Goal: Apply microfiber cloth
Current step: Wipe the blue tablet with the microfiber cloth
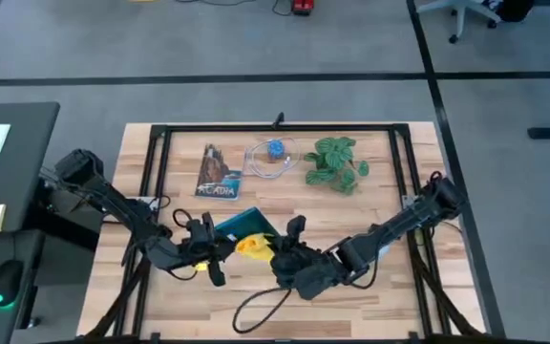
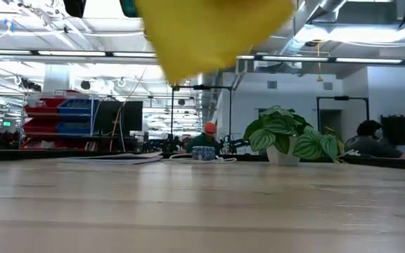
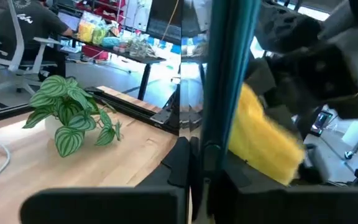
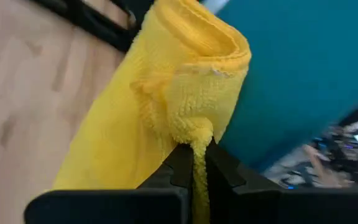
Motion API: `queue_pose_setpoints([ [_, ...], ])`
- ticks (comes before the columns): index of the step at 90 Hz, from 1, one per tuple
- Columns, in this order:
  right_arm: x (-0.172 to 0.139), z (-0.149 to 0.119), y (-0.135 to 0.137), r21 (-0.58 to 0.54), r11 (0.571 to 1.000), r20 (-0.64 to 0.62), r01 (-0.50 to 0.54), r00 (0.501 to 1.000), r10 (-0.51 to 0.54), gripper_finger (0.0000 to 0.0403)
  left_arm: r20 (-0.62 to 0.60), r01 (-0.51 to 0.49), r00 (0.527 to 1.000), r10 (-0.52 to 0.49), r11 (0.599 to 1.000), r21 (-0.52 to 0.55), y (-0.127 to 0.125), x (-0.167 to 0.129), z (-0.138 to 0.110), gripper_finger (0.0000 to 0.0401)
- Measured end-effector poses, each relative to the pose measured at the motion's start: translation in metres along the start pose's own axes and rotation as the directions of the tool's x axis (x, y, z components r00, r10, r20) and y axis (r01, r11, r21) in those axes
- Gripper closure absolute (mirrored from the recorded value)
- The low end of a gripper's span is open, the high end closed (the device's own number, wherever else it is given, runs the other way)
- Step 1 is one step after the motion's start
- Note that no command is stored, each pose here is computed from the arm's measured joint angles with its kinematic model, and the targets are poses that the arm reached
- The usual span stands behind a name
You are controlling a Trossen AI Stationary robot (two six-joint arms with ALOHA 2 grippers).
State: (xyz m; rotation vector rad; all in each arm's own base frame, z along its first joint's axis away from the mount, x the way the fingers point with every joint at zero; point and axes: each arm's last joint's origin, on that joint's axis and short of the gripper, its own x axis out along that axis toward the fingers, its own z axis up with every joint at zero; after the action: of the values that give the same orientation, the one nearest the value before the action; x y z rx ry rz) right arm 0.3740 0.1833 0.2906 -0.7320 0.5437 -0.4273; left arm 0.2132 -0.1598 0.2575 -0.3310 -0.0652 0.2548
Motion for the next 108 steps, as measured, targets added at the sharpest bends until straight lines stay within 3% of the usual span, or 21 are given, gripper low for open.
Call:
queue_pose_setpoints([
  [11, -0.008, -0.010, 0.004, -0.067, 0.994, -0.071, 0.082, 0.994, -0.087, 0.0398, -0.001, 0.003, 1.000, -0.003, 1.000, 0.007, -0.001, -0.001, 0.000, 0.0392],
  [17, -0.013, -0.017, 0.002, -0.083, 0.978, -0.110, 0.192, 0.973, -0.201, 0.0398, -0.007, 0.027, 1.000, -0.027, 1.000, 0.003, -0.001, -0.001, 0.000, 0.0392],
  [27, -0.026, -0.017, -0.014, 0.026, 0.904, -0.112, 0.426, 0.900, -0.421, 0.0398, -0.020, 0.077, 0.997, -0.077, 0.997, -0.004, -0.004, -0.002, 0.000, 0.0392],
  [33, -0.037, -0.011, -0.024, 0.130, 0.875, -0.101, 0.467, 0.884, -0.457, 0.0398, -0.014, 0.057, 0.998, -0.057, 0.998, -0.003, -0.003, -0.002, 0.000, 0.0392],
  [41, -0.044, -0.003, -0.029, 0.222, 0.885, -0.079, 0.409, 0.912, -0.402, 0.0398, -0.002, 0.017, 1.000, -0.017, 1.000, -0.004, -0.001, -0.001, 0.001, 0.0392],
  [54, -0.049, 0.008, -0.022, 0.190, 0.921, -0.032, 0.339, 0.940, -0.339, 0.0398, 0.005, -0.007, 1.000, 0.007, 1.000, -0.006, 0.001, 0.001, 0.001, 0.0392],
  [69, -0.053, 0.022, -0.021, 0.262, 0.957, 0.096, 0.123, 0.984, -0.152, 0.0398, 0.015, -0.035, 0.999, 0.035, 0.999, -0.015, 0.004, 0.005, 0.002, 0.0392],
  [77, -0.042, 0.023, -0.022, 0.277, 0.960, 0.129, 0.046, 0.988, -0.085, 0.0398, 0.018, -0.044, 0.999, 0.045, 0.999, -0.019, 0.006, 0.007, 0.003, 0.0392],
  [85, -0.026, 0.022, -0.018, 0.288, 0.957, 0.122, 0.036, 0.990, -0.074, 0.0398, 0.022, -0.053, 0.998, 0.053, 0.998, -0.033, 0.007, 0.009, 0.003, 0.0392],
  [108, 0.021, 0.014, 0.018, 0.263, 0.964, 0.127, -0.030, 0.992, -0.004, 0.0398, 0.037, -0.060, 0.997, 0.061, 0.997, -0.048, 0.007, 0.009, 0.005, 0.0392],
])
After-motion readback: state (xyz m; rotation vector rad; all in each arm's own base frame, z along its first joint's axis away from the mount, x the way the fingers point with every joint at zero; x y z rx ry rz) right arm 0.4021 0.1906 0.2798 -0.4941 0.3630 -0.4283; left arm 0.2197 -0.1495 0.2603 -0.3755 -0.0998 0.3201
